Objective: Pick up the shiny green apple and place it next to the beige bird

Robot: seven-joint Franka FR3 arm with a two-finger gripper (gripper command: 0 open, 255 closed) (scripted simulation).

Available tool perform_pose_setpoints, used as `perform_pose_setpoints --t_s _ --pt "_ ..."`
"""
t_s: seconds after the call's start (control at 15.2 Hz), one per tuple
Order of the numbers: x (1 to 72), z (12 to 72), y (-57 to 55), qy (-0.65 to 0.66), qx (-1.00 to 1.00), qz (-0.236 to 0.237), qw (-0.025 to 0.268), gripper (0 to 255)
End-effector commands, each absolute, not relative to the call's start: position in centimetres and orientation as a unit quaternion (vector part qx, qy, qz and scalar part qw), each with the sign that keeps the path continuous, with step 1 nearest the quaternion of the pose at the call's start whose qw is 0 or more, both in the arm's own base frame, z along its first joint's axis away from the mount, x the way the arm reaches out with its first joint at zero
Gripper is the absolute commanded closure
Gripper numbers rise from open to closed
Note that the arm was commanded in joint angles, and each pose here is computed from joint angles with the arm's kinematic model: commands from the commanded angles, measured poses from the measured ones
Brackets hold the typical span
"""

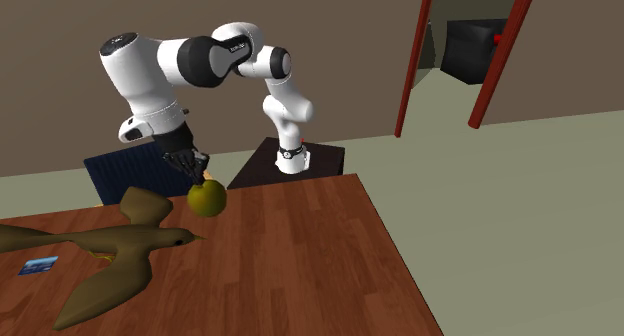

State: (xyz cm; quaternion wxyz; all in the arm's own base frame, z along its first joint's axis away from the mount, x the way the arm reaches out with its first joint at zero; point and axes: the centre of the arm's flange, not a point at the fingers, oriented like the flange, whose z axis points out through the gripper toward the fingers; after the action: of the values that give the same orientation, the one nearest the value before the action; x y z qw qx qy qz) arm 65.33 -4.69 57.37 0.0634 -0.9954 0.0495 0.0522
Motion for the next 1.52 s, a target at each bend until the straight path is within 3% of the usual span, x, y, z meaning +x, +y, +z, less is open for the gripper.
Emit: perform_pose_setpoints --t_s 0.0,1.45 --pt "65.4 56.3 -4.7 0.049 -0.995 0.052 0.063 255" --pt "65.4 44.7 -4.7 0.049 -0.995 0.052 0.063 255"
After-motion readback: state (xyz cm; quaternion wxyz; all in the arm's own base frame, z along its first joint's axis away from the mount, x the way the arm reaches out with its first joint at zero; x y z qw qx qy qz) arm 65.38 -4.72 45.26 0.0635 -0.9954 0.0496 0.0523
